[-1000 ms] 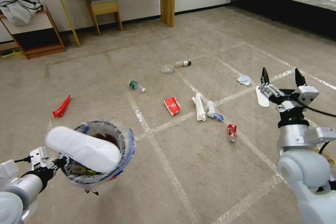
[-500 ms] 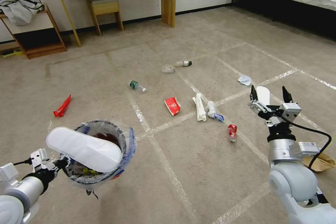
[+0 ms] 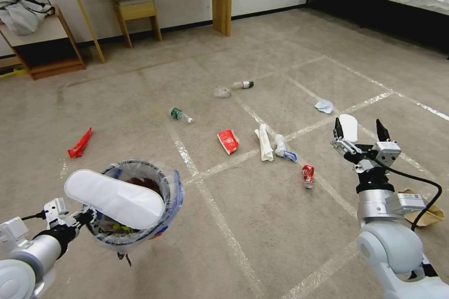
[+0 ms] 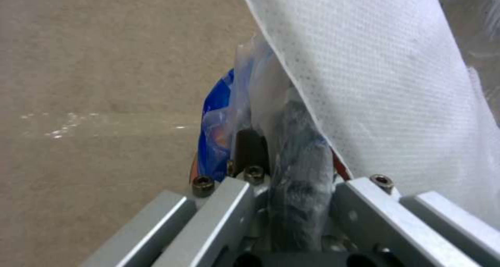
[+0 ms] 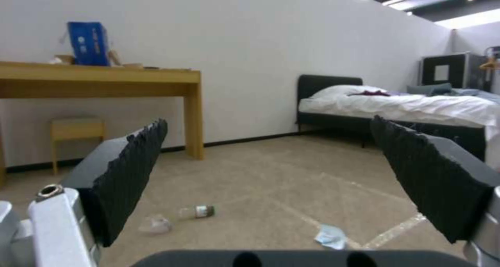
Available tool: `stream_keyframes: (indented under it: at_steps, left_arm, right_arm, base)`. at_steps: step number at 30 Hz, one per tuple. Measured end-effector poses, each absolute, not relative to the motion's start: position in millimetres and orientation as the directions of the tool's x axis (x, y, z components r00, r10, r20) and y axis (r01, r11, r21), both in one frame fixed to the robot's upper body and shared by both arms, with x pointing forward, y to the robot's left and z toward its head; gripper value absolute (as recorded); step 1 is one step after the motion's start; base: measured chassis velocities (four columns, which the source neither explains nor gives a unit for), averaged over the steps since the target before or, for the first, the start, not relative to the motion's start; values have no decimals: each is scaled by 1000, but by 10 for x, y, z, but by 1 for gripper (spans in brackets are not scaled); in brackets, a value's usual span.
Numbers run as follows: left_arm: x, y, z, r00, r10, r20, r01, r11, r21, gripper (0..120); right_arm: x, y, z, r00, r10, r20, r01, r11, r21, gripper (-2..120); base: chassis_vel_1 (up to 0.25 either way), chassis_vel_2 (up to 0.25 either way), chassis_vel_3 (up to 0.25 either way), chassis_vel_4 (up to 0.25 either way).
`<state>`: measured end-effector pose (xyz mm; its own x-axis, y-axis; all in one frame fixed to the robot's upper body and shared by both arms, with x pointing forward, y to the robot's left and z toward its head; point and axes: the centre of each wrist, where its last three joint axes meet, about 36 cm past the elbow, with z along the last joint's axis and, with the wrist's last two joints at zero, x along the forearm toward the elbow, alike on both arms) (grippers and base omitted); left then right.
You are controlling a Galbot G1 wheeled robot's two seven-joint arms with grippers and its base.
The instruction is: Pick up the trash bin and place the garbage on the floor into it.
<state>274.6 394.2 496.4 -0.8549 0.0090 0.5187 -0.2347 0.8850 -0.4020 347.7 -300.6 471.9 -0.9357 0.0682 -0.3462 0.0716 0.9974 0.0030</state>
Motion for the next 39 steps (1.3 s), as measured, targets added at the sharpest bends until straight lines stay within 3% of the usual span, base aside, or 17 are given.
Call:
stream_keyframes:
  at_steps: [21,39]
  left_arm:
    - [2743,4012,4926,-844,-8,537,-259,882,-394,1]
    - [2721,4117,4905,-837,-39,546,-293,875,-385,1]
  right_arm:
    - [3523,-2941,4638,-941,61,-333,62,998,9,99]
    - [3574,-2873,4504,-951,39,-308,35,999,18,100]
  base:
    - [-83,-83,-75,-79]
    - [-7,10,12,-8]
